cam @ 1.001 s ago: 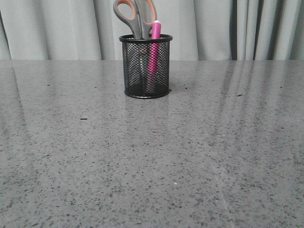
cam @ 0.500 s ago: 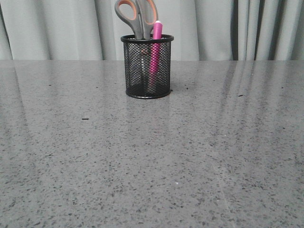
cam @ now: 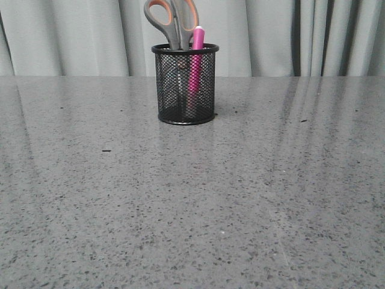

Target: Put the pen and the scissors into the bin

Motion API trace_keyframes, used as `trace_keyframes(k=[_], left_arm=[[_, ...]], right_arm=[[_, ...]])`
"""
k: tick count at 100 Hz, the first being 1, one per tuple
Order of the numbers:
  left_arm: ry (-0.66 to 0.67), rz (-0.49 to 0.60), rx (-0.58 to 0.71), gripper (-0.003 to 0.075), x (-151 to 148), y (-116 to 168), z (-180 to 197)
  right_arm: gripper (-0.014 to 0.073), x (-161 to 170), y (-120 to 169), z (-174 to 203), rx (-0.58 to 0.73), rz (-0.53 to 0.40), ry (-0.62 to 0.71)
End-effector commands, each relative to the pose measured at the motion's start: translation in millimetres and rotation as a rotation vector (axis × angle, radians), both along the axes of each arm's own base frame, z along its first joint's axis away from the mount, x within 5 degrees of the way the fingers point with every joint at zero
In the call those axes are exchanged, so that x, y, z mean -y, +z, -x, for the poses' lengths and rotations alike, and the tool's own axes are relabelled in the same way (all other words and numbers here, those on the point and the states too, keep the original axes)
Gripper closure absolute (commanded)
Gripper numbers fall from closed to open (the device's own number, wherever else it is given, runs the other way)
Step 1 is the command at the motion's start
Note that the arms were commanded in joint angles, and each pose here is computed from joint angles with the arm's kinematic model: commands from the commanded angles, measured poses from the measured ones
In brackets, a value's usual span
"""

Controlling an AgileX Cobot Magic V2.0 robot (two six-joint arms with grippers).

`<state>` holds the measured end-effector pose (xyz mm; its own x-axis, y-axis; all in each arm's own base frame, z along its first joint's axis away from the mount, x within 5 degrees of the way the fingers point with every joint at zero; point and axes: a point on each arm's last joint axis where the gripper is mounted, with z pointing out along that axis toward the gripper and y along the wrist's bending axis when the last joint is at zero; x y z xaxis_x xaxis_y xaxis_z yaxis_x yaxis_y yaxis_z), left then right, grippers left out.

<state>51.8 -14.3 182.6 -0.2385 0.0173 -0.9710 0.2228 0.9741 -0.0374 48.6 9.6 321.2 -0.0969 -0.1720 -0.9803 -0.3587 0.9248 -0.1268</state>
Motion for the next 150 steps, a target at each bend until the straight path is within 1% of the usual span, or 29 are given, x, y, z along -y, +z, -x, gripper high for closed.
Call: trace_keyframes(k=[1, 75, 86, 104, 111, 123, 139, 150], left_arm=[[0.011, 0.037, 0.049, 0.0740, 0, -2, 0], [0.011, 0.037, 0.051, 0.0740, 0, -2, 0], [0.011, 0.037, 0.051, 0.0740, 0, -2, 0], [0.011, 0.037, 0.051, 0.0740, 0, -2, 0], [0.011, 0.037, 0.051, 0.0740, 0, -2, 0], [0.011, 0.037, 0.051, 0.0740, 0, -2, 0], [0.011, 0.037, 0.051, 0.0740, 0, -2, 0], [0.011, 0.037, 0.051, 0.0740, 0, -2, 0]], right_arm=[[0.0660, -1, 13, 0, 0.084, -0.017, 0.013], [0.0660, -1, 13, 0, 0.084, -0.017, 0.013], [0.0660, -4, 4, -3, 0.075, -0.009, 0.022], [0.0660, -7, -25, -11, 0.027, 0.067, 0.019], [0.0660, -8, -32, -12, 0.008, 0.081, 0.019], [0.0660, -8, -34, -12, 0.000, 0.085, 0.017], [0.0660, -3, -34, -6, 0.025, 0.069, 0.009], [0.0660, 0, -40, -3, 0.046, 0.072, -0.033]])
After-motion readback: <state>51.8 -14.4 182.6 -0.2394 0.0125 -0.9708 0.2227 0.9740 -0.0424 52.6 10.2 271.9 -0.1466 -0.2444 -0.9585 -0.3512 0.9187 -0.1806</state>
